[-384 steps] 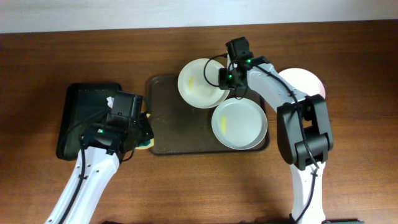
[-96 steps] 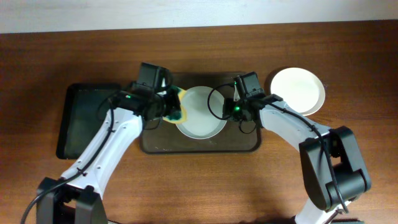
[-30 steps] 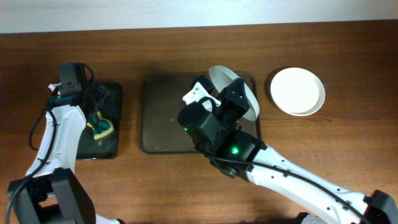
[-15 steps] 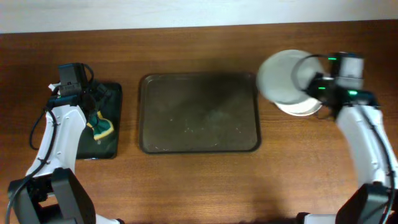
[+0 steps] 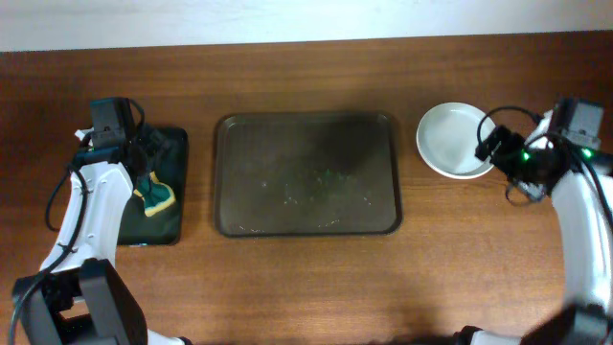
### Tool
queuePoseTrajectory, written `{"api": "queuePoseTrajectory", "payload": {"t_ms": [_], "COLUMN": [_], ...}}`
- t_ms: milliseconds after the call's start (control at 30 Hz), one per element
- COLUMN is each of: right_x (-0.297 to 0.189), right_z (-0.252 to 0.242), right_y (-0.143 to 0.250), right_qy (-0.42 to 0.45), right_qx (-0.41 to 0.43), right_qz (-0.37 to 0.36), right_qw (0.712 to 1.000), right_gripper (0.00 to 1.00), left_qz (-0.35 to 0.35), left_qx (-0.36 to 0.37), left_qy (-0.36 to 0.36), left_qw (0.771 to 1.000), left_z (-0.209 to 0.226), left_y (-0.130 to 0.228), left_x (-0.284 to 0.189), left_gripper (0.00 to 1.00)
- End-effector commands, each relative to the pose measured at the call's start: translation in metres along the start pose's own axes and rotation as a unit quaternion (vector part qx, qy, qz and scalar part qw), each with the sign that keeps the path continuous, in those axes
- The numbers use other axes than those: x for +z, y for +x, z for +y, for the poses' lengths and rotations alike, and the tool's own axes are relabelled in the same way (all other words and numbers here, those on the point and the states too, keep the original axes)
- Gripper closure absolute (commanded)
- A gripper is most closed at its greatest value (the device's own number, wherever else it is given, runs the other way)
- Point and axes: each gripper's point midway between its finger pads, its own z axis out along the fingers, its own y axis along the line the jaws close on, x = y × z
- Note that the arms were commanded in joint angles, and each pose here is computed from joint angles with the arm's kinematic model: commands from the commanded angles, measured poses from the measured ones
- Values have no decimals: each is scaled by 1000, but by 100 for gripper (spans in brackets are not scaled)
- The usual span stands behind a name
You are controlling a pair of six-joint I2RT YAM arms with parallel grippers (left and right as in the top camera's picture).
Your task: Clean dirty plates on tray and stack at the side
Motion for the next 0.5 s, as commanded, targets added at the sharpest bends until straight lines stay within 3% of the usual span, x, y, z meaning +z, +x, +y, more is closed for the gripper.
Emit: {"api": "queuePoseTrajectory", "payload": {"t_ms": [0, 100, 200, 467], "right_x": [-63, -123, -147, -152], "right_z": [22, 41, 26, -6], "right_y": [32, 86, 143, 173], "right_qy": [-30, -67, -60, 4], "right_qx": [-44, -99, -115, -119], "right_qz": [-25, -40, 11, 61], "right_qw": [998, 992, 991, 991], "right_gripper": [2, 2, 2, 2], "left_qz": [-11, -11, -11, -11], "left_qx": [-5, -5, -5, -5], "left_qy": [10, 10, 10, 10], "left_qw": [1000, 1000, 1000, 1000], "left_z": [-4, -4, -4, -4], "left_y": [-8, -8, -8, -8], "left_x": [-7, -7, -7, -7], "left_gripper": [0, 1, 1, 1]}}
